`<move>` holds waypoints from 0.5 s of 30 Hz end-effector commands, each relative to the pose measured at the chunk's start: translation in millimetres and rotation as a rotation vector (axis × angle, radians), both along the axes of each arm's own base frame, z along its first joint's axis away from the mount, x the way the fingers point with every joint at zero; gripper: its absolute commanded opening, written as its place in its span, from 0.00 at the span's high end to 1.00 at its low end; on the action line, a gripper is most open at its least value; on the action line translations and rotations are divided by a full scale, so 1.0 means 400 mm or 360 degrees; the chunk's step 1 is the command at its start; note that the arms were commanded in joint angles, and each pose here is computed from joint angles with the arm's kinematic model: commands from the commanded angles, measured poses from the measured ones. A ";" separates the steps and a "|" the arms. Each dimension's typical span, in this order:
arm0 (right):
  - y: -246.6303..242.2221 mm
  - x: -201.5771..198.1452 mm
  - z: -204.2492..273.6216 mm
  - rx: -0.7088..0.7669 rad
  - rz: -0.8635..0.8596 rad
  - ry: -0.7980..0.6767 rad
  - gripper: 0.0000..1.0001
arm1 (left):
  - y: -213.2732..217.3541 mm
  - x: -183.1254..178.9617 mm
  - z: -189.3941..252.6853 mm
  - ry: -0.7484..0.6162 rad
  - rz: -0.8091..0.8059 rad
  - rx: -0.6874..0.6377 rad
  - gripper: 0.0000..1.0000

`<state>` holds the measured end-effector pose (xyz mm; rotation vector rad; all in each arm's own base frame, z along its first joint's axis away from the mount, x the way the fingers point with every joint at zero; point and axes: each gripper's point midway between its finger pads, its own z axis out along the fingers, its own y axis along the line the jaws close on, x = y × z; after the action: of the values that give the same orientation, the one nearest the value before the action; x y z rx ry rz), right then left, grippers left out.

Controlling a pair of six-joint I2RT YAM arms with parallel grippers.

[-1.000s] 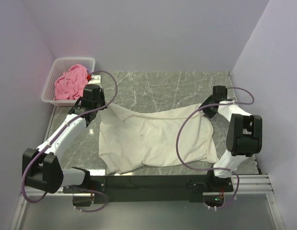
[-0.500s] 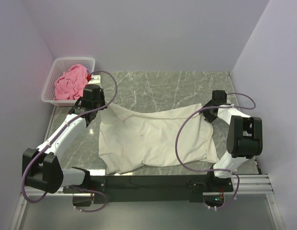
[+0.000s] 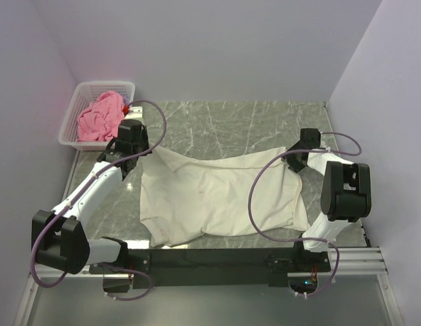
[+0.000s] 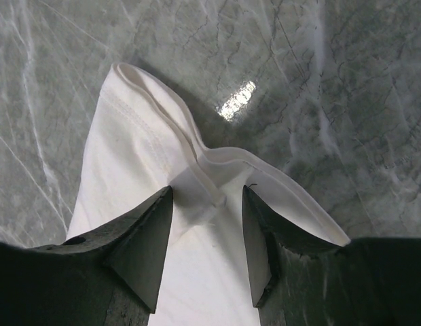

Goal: Fold and stack the t-shirts
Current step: Flatten the tshirt out

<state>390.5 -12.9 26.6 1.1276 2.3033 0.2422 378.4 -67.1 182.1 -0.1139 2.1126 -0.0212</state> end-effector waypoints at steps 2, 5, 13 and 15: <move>-0.011 0.044 0.016 0.0001 -0.0033 -0.0076 0.48 | 0.006 0.007 0.032 -0.0067 0.0033 -0.0022 0.99; 0.000 0.045 0.019 0.0035 -0.0015 -0.0085 0.48 | 0.009 0.007 0.034 -0.0070 0.0037 -0.0021 0.99; -0.010 0.062 0.065 -0.0013 0.0003 -0.0133 0.74 | 0.009 0.006 0.035 -0.0073 0.0040 -0.0016 0.99; -0.013 0.060 0.073 -0.0032 0.0016 -0.0128 0.80 | 0.010 0.005 0.034 -0.0073 0.0041 -0.0013 0.99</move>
<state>397.6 -10.1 31.8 1.1101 2.3005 0.2717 378.4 -67.0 182.0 -0.1137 2.1129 -0.0205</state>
